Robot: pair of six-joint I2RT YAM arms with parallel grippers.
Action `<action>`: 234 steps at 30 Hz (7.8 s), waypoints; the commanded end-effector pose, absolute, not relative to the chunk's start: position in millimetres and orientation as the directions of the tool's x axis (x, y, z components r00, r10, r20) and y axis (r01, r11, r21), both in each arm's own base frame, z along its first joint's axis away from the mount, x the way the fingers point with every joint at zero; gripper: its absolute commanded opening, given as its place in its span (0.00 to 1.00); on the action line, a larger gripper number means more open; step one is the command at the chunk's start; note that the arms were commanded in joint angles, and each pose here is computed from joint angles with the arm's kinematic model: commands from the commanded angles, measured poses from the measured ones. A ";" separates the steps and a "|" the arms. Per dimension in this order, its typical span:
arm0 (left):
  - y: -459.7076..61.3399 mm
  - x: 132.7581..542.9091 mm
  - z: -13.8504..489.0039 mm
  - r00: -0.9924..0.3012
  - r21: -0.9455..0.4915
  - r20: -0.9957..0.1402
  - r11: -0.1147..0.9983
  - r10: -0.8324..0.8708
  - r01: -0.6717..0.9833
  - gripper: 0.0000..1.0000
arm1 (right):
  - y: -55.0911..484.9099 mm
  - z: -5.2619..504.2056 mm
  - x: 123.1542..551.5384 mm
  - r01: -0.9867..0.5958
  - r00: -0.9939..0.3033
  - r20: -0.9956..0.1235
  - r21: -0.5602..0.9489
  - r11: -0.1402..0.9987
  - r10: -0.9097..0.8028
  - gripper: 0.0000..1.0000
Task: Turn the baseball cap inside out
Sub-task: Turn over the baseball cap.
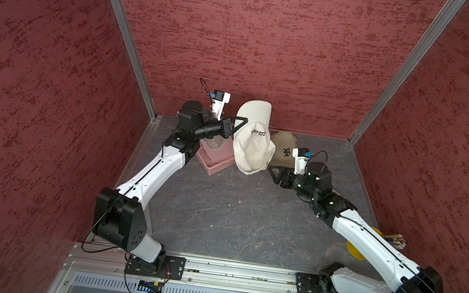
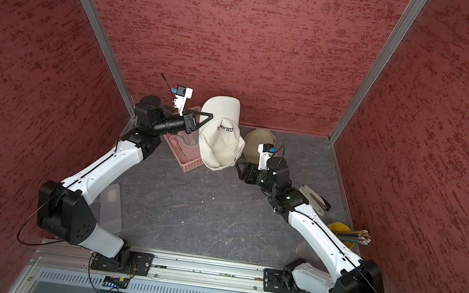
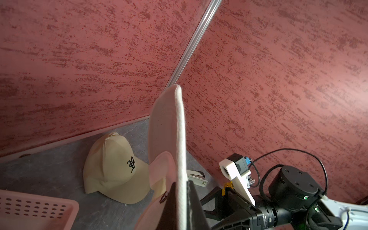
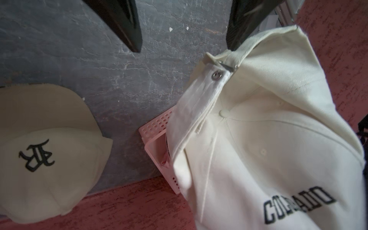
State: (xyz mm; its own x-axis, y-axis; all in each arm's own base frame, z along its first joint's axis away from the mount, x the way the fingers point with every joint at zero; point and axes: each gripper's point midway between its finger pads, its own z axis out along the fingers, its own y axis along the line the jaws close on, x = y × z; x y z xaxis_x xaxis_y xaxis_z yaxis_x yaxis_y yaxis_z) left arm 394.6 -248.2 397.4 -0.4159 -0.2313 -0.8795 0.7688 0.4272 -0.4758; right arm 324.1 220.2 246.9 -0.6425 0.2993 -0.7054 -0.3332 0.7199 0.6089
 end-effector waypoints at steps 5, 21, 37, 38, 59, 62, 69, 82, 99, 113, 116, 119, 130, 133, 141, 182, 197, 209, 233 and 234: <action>-252.6 373.4 404.3 -0.193 -0.230 -0.973 0.527 -0.125 0.818 0.00 | 213.7 273.7 345.4 -0.217 -0.608 -0.626 0.722 0.657 0.488 0.75; -267.1 349.2 402.1 -0.133 -0.133 -0.990 0.529 -0.040 0.838 0.00 | 242.6 276.4 373.9 -0.267 -0.626 -0.600 0.765 0.586 0.498 0.76; -254.7 327.2 474.7 -0.128 -0.305 -0.876 0.328 -0.465 0.894 0.00 | 274.9 239.9 365.6 -0.514 -0.631 -0.637 0.771 0.377 0.443 0.13; -253.6 326.8 477.9 -0.135 -0.316 -0.864 0.313 -0.485 0.896 0.00 | 273.9 236.8 366.0 -0.515 -0.629 -0.635 0.773 0.372 0.449 0.12; -229.3 403.9 421.0 -0.564 -0.860 -0.447 0.160 -0.694 0.485 0.00 | 256.0 314.8 344.4 -0.752 -0.374 -0.837 0.526 0.397 0.401 0.11; -234.4 409.5 412.7 -0.599 -0.880 -0.398 0.104 -0.695 0.464 0.00 | 249.3 333.8 334.5 -0.780 -0.333 -0.822 0.515 0.354 0.463 0.07; -239.8 416.4 386.1 -0.629 -0.913 -0.359 0.119 -0.690 0.391 0.00 | 235.5 397.8 302.3 -0.869 -0.180 -0.825 0.389 0.307 0.536 0.02; -277.1 417.5 305.3 -0.770 -0.966 -0.259 0.171 -0.583 0.196 0.00 | 224.6 484.1 281.4 -0.927 0.022 -0.803 0.206 0.312 0.596 0.00; -379.6 361.2 280.4 -0.987 -0.997 -0.057 -0.044 -0.151 0.065 0.00 | 214.2 495.3 315.7 -0.875 0.185 -0.800 0.131 0.467 0.571 0.00; -316.5 424.4 281.0 -0.922 -0.990 0.071 -0.137 -0.380 -0.019 0.00 | 227.3 442.5 340.5 -0.870 0.002 -0.895 0.218 0.442 0.445 0.56; -302.5 439.7 295.5 -0.896 -0.996 -0.032 -0.061 -0.444 0.066 0.00 | 227.5 420.5 347.7 -0.840 -0.071 -0.908 0.279 0.466 0.414 0.61; -288.9 452.0 315.1 -0.853 -0.986 -0.155 0.030 -0.497 0.162 0.00 | 222.4 403.0 350.0 -0.804 -0.128 -0.897 0.344 0.486 0.423 0.66; -245.7 454.6 395.0 -0.564 -0.825 -0.545 0.277 -0.620 0.492 0.00 | 207.7 329.6 357.2 -0.585 -0.399 -0.819 0.574 0.573 0.413 0.74; -246.9 442.3 417.5 -0.490 -0.759 -0.618 0.305 -0.615 0.575 0.00 | 205.7 312.3 362.3 -0.541 -0.434 -0.800 0.599 0.591 0.414 0.75; -261.3 395.2 456.0 -0.229 -0.511 -0.812 0.466 -0.536 0.722 0.00 | 216.2 300.5 374.3 -0.530 -0.486 -0.733 0.680 0.506 0.476 0.77; -274.9 429.7 354.4 -0.602 -0.794 -0.607 0.361 -0.519 0.489 0.00 | 257.0 470.9 277.3 -0.974 -0.196 -0.804 0.224 -0.019 0.562 0.12; -301.6 411.5 274.5 -0.906 -0.998 0.022 -0.060 -0.423 0.004 0.00 | 263.0 463.0 322.8 -0.909 -0.230 -0.874 0.350 0.227 0.428 0.45; -240.5 437.7 333.1 -0.802 -0.986 -0.160 0.129 -0.576 0.104 0.00 | 228.2 347.2 326.2 -0.669 -0.425 -0.854 0.519 0.532 0.299 0.71; -187.4 442.4 373.5 -0.467 -0.799 -0.519 0.601 -0.716 -0.034 0.00 | 257.1 364.4 306.5 -0.634 -0.170 -0.985 0.086 0.769 -0.030 0.71; -190.9 442.8 373.1 -0.462 -0.782 -0.537 0.622 -0.706 -0.042 0.00 | 268.0 370.2 308.2 -0.637 -0.136 -0.990 0.055 0.769 -0.042 0.72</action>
